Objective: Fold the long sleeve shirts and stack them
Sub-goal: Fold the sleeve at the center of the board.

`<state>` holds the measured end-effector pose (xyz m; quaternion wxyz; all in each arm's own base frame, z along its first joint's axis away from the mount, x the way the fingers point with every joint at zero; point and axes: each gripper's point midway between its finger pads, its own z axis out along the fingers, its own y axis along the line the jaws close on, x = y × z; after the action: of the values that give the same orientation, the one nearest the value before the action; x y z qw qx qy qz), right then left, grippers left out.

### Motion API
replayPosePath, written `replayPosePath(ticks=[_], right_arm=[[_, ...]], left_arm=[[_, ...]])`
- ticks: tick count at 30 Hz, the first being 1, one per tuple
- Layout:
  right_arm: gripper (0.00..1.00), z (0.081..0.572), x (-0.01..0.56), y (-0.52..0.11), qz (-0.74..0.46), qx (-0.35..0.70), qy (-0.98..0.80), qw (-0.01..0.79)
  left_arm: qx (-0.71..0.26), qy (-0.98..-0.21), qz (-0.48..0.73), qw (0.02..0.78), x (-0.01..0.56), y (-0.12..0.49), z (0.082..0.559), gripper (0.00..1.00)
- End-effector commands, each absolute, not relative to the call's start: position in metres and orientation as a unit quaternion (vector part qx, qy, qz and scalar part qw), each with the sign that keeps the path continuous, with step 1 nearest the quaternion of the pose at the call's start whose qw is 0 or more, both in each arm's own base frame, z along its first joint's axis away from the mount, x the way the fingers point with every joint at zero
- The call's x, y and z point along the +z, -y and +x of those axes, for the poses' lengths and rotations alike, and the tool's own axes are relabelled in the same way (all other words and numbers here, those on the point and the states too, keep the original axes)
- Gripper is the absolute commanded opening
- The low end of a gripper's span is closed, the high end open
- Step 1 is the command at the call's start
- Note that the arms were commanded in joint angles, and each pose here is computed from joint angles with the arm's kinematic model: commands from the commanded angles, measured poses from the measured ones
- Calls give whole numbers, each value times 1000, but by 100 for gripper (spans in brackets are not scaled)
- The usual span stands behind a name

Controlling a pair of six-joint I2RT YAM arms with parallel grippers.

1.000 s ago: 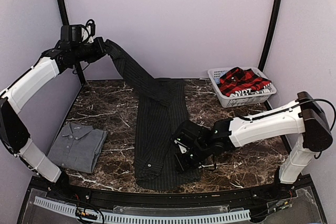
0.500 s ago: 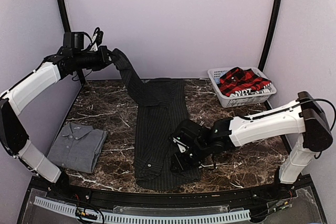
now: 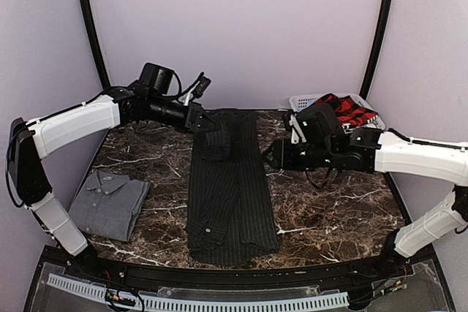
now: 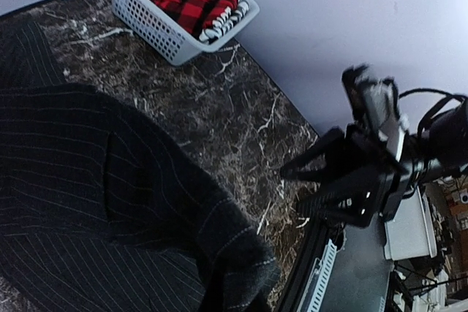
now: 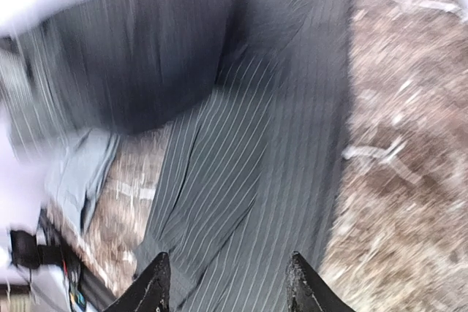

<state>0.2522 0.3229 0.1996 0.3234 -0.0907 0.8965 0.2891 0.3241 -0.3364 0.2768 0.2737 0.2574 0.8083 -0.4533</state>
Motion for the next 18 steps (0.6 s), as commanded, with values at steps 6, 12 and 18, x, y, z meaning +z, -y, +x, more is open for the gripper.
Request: replayPosePath(ticks=[6, 12, 18], right_arm=[[51, 305, 215, -282, -32, 268, -878, 394], [51, 310, 199, -282, -36, 263, -887, 377], [51, 309, 186, -281, -37, 261, -892, 366]], left_arm=[[-442, -826, 338, 90, 188, 378, 245, 0], [-407, -840, 357, 34, 157, 386, 220, 1], [-385, -849, 362, -3, 132, 392, 206, 2]])
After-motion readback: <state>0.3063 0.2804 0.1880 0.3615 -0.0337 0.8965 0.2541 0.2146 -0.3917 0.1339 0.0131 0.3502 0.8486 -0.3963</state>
